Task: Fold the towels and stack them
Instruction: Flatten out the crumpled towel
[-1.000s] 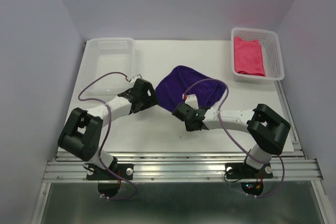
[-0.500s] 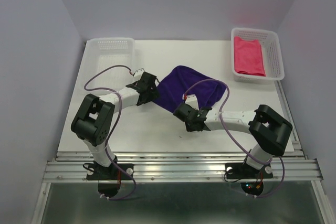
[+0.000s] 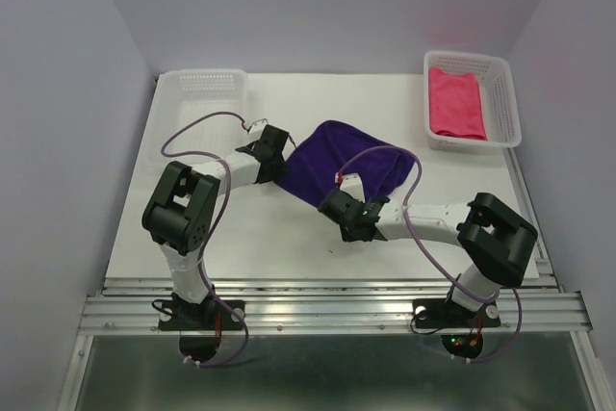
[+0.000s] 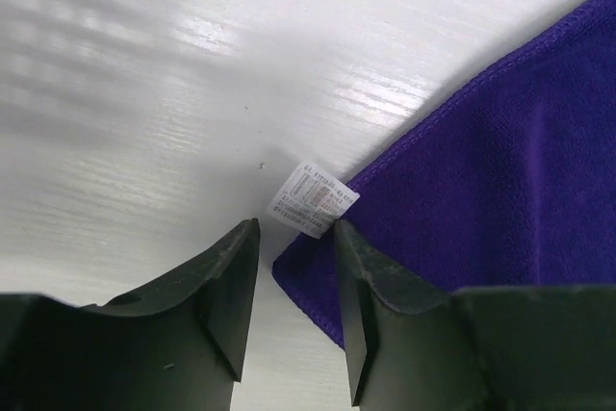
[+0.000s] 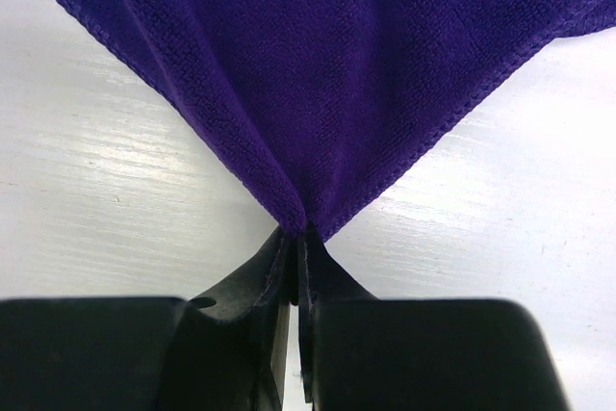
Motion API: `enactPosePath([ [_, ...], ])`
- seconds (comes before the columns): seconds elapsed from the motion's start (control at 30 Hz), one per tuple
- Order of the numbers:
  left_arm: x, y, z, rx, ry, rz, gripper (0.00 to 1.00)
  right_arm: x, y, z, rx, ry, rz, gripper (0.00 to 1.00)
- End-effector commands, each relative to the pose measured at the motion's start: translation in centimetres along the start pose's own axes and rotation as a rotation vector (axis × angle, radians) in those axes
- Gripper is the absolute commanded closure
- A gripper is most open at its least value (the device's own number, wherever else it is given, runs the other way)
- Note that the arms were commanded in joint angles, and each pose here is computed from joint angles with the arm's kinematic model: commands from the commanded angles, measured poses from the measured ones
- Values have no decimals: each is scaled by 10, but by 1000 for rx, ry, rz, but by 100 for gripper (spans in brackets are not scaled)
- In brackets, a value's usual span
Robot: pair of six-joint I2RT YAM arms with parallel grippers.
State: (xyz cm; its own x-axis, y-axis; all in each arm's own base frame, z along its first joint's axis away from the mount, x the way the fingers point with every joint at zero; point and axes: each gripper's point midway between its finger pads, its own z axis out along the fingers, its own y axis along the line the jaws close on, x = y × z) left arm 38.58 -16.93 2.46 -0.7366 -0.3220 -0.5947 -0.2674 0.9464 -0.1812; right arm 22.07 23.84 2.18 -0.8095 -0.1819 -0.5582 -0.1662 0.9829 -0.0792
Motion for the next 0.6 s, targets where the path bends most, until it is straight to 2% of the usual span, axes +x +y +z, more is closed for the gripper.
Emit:
enactPosePath([
  [0.0,11,-1,1,32,46,20,53,0,5,-5,-28,-10,7,92],
  [0.37,36,3,7,57,111,31,56,-2,11,-2,-36,-9,10,92],
  [0.57,37,3,11,49,116,37,73,-4,11,-3,-41,-15,13,92],
])
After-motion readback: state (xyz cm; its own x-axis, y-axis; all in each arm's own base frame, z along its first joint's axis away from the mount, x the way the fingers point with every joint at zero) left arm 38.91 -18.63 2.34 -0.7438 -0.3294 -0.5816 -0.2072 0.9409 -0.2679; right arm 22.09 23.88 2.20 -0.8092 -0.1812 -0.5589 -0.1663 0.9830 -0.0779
